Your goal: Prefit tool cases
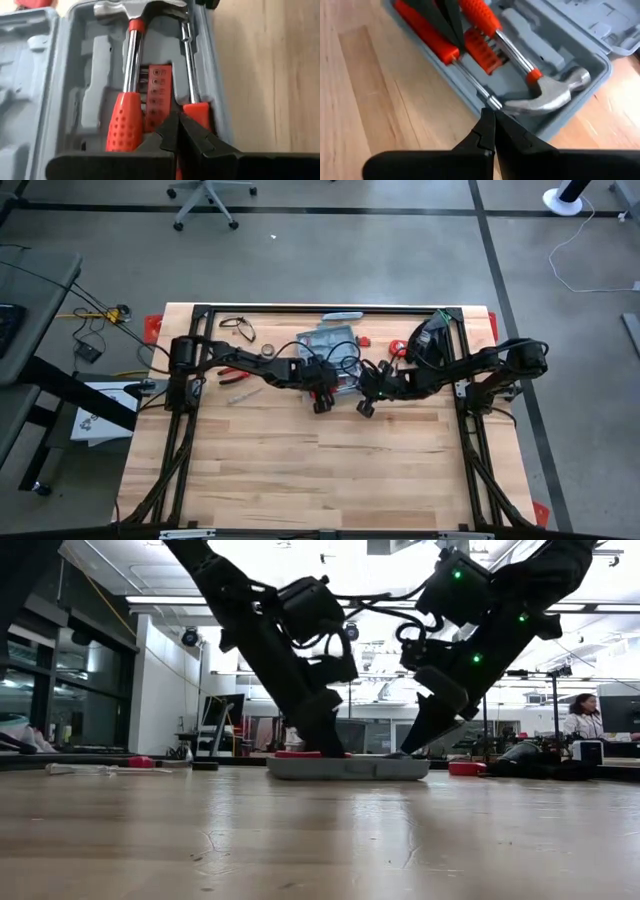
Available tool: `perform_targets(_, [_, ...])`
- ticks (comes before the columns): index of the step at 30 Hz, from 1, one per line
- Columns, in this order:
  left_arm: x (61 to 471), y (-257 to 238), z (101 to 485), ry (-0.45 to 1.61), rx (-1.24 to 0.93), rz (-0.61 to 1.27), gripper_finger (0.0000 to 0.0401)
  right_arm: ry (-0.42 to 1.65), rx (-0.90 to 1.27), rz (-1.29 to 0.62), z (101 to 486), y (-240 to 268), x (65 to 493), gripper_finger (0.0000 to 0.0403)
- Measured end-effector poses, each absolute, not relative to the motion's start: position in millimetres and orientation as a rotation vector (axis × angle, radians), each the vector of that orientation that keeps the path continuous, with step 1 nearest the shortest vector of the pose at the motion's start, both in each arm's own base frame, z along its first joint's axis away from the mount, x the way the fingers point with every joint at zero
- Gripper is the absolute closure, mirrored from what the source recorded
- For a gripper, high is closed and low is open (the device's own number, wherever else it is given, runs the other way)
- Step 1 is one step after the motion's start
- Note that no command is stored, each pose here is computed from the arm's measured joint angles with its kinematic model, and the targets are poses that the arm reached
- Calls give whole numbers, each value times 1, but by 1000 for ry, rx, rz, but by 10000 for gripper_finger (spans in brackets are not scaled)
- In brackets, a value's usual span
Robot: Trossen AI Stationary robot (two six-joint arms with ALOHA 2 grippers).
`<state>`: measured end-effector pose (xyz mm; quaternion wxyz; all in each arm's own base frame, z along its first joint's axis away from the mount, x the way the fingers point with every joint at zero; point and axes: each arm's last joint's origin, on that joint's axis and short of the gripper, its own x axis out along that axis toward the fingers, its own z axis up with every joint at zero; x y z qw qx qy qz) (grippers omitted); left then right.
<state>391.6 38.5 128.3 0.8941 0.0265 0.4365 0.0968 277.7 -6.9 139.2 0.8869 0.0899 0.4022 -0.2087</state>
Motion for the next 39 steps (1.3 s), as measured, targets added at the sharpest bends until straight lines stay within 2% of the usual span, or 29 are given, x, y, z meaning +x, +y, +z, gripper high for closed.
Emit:
perform_targets(5, [397,35,115,905,34,196,401,834,206,-471,139,-18,277,403])
perform_targets(15, [396,31,113,911,25,175,401,885,249,-547,136,-49,270,403])
perform_targets(21, [396,31,112,917,23,171,401,851,236,-524,138,-44,273,403])
perform_targets(31, [395,30,111,923,22,168,401,775,187,-594,143,-50,277,403])
perform_targets(36, [396,27,111,918,25,163,401,860,262,-545,137,-57,271,403])
perform_targets(39, [396,26,111,915,27,157,401,882,262,-584,136,-58,268,403])
